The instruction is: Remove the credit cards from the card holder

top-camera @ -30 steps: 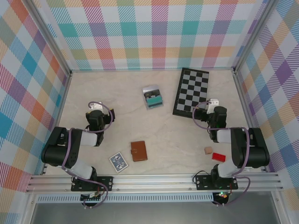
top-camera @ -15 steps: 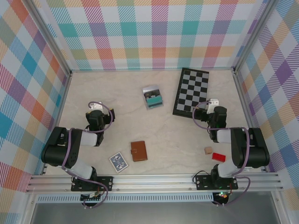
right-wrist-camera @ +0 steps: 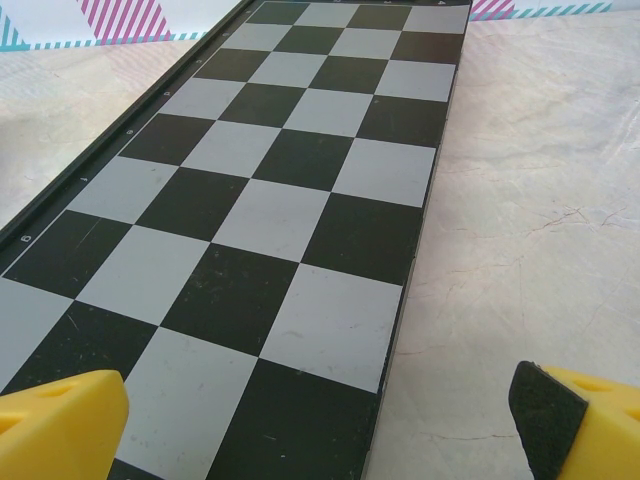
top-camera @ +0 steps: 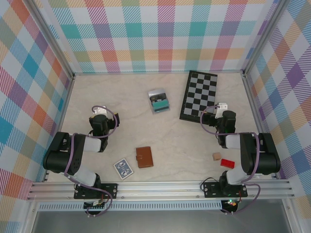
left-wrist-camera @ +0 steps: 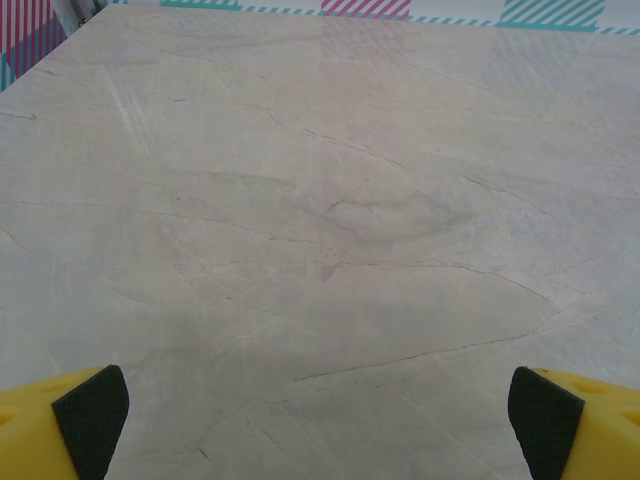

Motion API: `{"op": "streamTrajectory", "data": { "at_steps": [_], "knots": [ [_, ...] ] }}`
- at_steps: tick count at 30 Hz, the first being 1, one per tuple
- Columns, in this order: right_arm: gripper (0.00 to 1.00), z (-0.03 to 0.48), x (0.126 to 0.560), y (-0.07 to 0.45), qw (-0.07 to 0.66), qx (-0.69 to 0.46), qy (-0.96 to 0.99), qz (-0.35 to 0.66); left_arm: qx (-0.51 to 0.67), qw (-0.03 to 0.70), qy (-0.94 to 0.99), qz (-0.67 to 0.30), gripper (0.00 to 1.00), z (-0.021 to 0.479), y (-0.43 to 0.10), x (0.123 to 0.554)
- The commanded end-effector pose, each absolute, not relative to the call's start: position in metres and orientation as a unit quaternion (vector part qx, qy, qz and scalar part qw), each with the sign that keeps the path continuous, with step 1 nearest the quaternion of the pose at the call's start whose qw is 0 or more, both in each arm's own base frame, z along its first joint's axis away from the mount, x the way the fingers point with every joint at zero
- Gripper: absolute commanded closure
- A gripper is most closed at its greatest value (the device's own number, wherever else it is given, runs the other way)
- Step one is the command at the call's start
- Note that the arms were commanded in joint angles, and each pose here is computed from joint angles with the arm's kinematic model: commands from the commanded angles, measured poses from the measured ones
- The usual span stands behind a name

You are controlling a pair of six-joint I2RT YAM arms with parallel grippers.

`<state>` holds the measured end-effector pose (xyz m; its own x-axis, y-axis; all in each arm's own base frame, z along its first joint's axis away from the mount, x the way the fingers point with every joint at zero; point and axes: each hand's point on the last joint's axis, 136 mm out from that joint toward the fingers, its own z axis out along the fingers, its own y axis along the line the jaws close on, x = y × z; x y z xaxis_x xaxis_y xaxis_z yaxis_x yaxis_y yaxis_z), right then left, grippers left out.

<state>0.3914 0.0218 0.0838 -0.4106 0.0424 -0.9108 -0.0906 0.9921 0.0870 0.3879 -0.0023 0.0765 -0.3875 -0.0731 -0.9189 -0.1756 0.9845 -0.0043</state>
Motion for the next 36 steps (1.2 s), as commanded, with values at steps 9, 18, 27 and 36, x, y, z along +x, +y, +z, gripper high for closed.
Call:
{"op": "streamTrajectory", "data": {
  "at_steps": [9,18,27,36],
  "knots": [
    [0.0,0.092,0.396,0.026,0.553,-0.023,0.83,0.074,-0.085,0.559,0.823,0.053,0.0,0.085,0.006,0.392],
    [0.0,0.145,0.385,0.017,0.537,0.013,0.841,0.066,-0.123,0.538,0.831,0.067,0.0,0.141,0.014,0.383],
    [0.0,0.189,0.351,0.011,0.421,0.154,0.888,0.106,-0.219,0.46,0.86,-0.038,0.0,0.206,-0.002,0.348],
    [0.0,0.197,0.321,0.072,0.28,0.113,0.919,0.253,-0.208,0.301,0.901,-0.231,0.0,0.192,-0.076,0.314]
  ]
}}
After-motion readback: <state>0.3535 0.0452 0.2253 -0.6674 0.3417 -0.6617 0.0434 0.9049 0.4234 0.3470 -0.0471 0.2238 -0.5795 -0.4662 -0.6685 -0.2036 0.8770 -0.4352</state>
